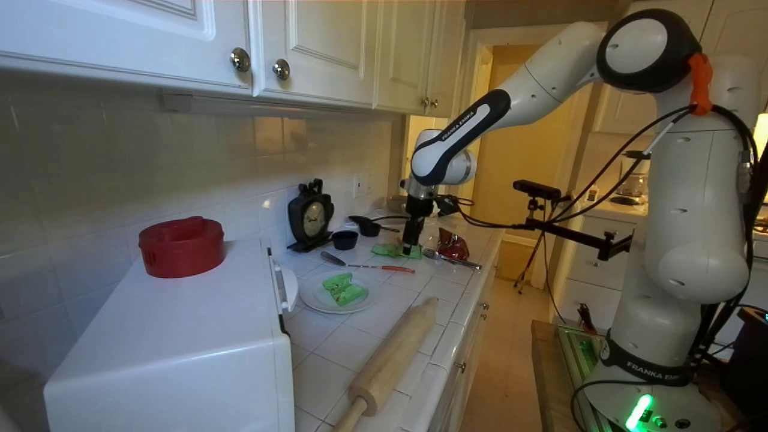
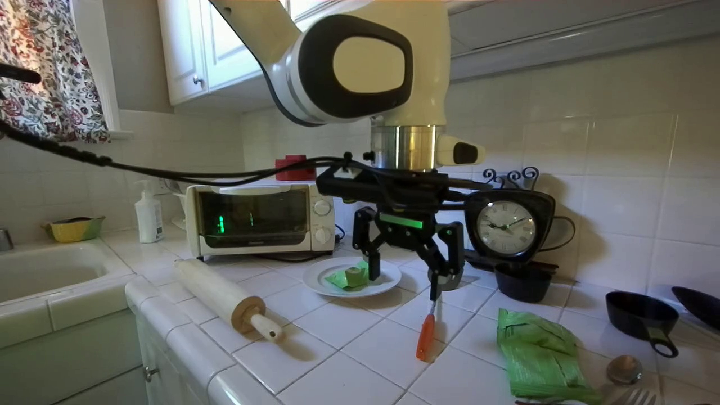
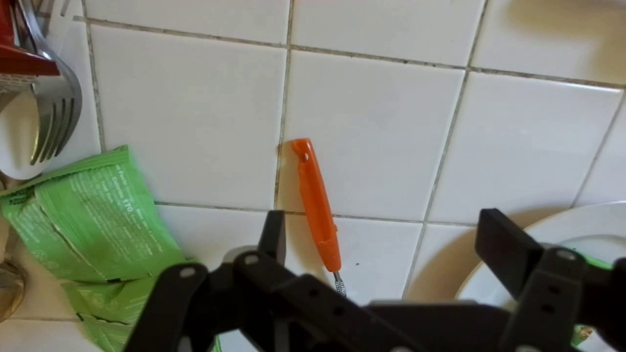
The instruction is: Use the spatula to lift the green sachet then put it back on the plate
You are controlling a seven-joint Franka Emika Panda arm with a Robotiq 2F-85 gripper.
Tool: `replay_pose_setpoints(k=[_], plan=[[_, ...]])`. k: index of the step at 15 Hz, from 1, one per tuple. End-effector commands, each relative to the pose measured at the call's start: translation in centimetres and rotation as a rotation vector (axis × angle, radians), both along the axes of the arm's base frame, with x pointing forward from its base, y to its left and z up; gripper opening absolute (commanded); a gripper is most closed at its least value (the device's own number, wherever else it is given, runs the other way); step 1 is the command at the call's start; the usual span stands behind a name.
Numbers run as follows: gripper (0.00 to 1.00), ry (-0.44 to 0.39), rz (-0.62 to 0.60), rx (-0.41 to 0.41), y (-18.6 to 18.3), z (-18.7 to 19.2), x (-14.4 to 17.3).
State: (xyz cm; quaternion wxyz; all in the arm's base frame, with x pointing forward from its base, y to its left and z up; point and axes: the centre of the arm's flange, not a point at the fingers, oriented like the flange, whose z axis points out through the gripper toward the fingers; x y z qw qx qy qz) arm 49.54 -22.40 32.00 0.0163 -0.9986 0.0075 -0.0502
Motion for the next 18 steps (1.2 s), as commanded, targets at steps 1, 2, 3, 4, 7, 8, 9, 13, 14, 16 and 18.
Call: replay_pose_setpoints(k=[1, 2, 3, 4, 7, 8, 9, 13, 14, 16, 18], plan=[[1.0, -0.007, -0.007, 0.01, -0.7, -0.8, 1.3], [1.0, -0.006, -0.007, 0.011, -0.8, -0.9, 1.5], [1.0, -0.006, -0.005, 0.009, -0.9, -1.0, 1.6], [1.0, -0.003, 0.002, 0.008, -0.9, -1.1, 1.6], [1.0, -0.001, 0.012, 0.007, -1.0, -1.4, 1.9], [1.0, 0.001, 0.013, 0.008, -1.0, -1.5, 2.1], [1.0, 0.002, 0.014, 0.008, -1.0, -1.7, 2.1], [1.0, 0.003, 0.025, 0.009, -0.8, -2.2, 2.5], [1.0, 0.004, 0.033, 0.007, -0.7, -2.4, 2.6], [1.0, -0.006, 0.058, -0.007, -0.8, -2.9, 2.8], [1.0, -0.021, 0.08, -0.023, -1.0, -3.6, 3.1]])
